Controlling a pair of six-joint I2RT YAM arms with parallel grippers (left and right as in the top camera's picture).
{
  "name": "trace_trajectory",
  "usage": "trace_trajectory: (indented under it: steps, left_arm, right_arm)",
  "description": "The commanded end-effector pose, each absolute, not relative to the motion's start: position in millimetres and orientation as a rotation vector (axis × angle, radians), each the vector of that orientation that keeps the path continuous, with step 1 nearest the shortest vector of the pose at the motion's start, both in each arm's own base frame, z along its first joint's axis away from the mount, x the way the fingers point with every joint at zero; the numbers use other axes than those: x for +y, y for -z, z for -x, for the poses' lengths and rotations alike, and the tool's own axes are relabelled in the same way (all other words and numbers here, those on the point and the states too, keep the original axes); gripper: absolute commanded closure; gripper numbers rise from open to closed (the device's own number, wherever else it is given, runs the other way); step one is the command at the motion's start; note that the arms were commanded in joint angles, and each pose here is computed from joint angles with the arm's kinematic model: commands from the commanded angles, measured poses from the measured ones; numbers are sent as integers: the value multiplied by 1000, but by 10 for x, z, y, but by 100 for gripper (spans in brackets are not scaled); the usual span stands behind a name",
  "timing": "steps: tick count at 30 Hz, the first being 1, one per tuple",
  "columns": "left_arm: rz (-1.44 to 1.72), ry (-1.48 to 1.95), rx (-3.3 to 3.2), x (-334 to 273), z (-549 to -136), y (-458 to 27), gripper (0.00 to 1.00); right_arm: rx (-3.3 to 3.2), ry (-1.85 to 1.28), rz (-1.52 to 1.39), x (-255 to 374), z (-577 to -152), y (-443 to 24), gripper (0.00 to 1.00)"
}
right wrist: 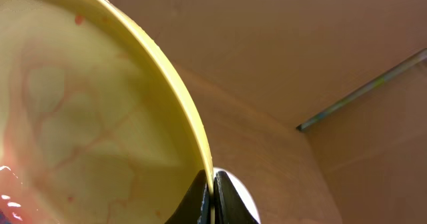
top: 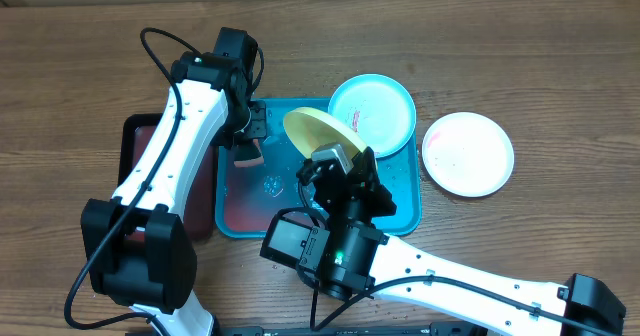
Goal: Clean dirty plates on tray and stack at the side
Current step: 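Raise the sponge away and lift the yellow plate with right gripper, then carry the yellow plate right and set it on the white plate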
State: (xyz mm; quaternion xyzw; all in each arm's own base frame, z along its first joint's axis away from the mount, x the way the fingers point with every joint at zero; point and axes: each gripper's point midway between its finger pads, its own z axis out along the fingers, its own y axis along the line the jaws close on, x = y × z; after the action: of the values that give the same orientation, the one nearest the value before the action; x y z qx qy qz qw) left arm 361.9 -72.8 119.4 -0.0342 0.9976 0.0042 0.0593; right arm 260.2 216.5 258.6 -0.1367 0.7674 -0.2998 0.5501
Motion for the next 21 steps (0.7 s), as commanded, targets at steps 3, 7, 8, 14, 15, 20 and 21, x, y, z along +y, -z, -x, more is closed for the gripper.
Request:
trace_trajectory:
  steps: [3, 7, 8, 14, 15, 20, 21]
  left_arm:
    - [120, 1, 3036, -753, -3598, -1156, 96]
    - [120, 1, 3035, -754, -3600, -1156, 96]
    - [120, 1, 3035, -754, -3600, -1156, 96]
    - [122, 1, 3036, -747, -3599, -1156, 96]
    - [123, 2, 3036, -748, -3599, -1156, 96]
    - [122, 3, 3034, -748, -3603, -1156, 96]
    - [122, 2, 3033, -748, -3605, -1156, 96]
  right_arm:
    - [1722, 684, 232, 2134, -2603, -2906, 96]
    - [1736, 654, 207, 2136, -2600, -2880, 96]
    - [1748, 641, 201, 2139, -2598, -2859, 96]
    - [1942, 504, 88, 2076, -2587, -2525, 96]
    - [2018, 469, 51, 2051, -2579, -2403, 96]
    - [2438, 310, -158, 1894, -2589, -1811, 96]
    - [2502, 286, -181, 1854, -2618, -1739, 96]
